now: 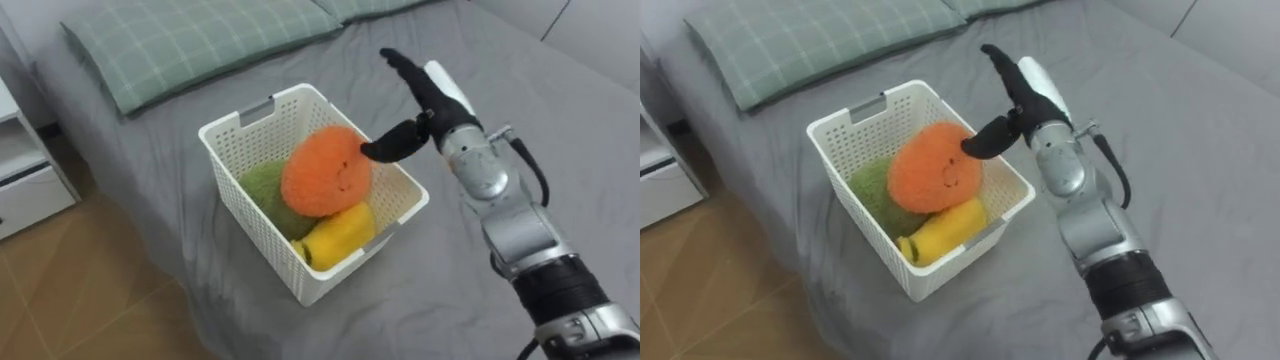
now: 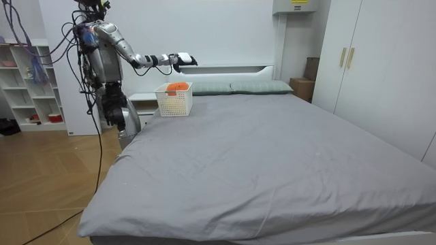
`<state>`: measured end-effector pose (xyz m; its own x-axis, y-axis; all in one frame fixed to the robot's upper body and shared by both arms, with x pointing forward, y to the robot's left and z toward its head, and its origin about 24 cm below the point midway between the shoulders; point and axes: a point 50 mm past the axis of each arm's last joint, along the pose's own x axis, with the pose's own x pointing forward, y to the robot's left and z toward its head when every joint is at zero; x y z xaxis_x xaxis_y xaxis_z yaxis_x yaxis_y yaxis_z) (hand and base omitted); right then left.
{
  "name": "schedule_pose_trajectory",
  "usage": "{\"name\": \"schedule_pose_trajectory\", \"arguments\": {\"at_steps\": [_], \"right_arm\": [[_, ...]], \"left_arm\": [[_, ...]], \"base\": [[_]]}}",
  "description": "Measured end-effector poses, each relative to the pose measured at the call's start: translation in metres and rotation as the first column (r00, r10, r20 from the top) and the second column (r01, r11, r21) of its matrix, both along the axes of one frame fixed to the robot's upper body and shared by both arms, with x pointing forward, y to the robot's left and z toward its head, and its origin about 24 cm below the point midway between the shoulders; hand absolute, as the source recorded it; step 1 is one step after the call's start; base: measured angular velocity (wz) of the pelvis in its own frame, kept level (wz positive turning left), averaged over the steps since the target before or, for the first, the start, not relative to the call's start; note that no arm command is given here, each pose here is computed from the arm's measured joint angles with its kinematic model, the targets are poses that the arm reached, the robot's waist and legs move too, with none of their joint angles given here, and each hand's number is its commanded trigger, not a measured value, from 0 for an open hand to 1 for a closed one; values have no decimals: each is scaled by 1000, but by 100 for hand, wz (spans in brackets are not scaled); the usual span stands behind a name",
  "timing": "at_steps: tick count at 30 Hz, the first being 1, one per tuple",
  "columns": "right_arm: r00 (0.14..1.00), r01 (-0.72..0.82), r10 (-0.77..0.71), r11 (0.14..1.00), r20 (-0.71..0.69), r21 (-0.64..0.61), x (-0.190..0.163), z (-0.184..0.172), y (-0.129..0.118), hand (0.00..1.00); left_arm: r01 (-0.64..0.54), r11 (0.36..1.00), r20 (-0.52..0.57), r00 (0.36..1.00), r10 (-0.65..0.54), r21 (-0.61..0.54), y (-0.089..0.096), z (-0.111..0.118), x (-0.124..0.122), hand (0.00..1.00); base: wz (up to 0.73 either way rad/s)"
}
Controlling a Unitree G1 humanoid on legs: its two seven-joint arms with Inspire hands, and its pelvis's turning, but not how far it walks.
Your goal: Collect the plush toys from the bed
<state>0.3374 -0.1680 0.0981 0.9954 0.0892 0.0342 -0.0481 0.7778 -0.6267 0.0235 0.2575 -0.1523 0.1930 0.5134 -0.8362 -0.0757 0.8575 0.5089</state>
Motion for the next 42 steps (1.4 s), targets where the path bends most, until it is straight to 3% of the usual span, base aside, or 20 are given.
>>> {"name": "schedule_pose_trajectory", "arguments": {"at_steps": [4, 11, 17, 22, 26, 30, 35, 42], "right_arm": [[996, 67, -73, 993, 57, 101, -9, 5, -17, 0], [963, 256, -266, 953, 48, 163, -33, -15, -62, 0], [905, 407, -424, 879, 20, 247, -61, -30, -95, 0], [838, 491, -540, 809, 81, 323, -72, -26, -116, 0], [798, 550, -603, 736, 12, 396, -90, -41, -131, 0], [731, 666, -666, 651, -148, 364, -125, -81, -146, 0], [595, 803, -711, 554, -375, 222, -170, -141, -155, 0], [246, 905, -679, 416, -692, -87, -263, -220, -149, 0]], "left_arm": [[-4, 1000, 40, 999, 3, 20, 1, 2, 9, 0], [-25, 999, 117, 993, 22, 21, -1, 3, 16, 0], [-37, 999, 129, 991, 34, 17, -3, 1, 16, 0], [-41, 999, 158, 987, 37, 20, -1, 2, 23, 0], [-58, 998, 148, 987, 56, 13, -2, 1, 18, 0], [-96, 995, 140, 986, 94, 10, 1, 1, 12, 0], [-115, 993, 114, 987, 112, 14, 2, 0, 0, 0], [-124, 992, 101, 987, 123, 3, 7, 0, -7, 0]], "base": [[-43], [-52], [-46], [-26], [-24], [-12], [-8], [-1]]}}
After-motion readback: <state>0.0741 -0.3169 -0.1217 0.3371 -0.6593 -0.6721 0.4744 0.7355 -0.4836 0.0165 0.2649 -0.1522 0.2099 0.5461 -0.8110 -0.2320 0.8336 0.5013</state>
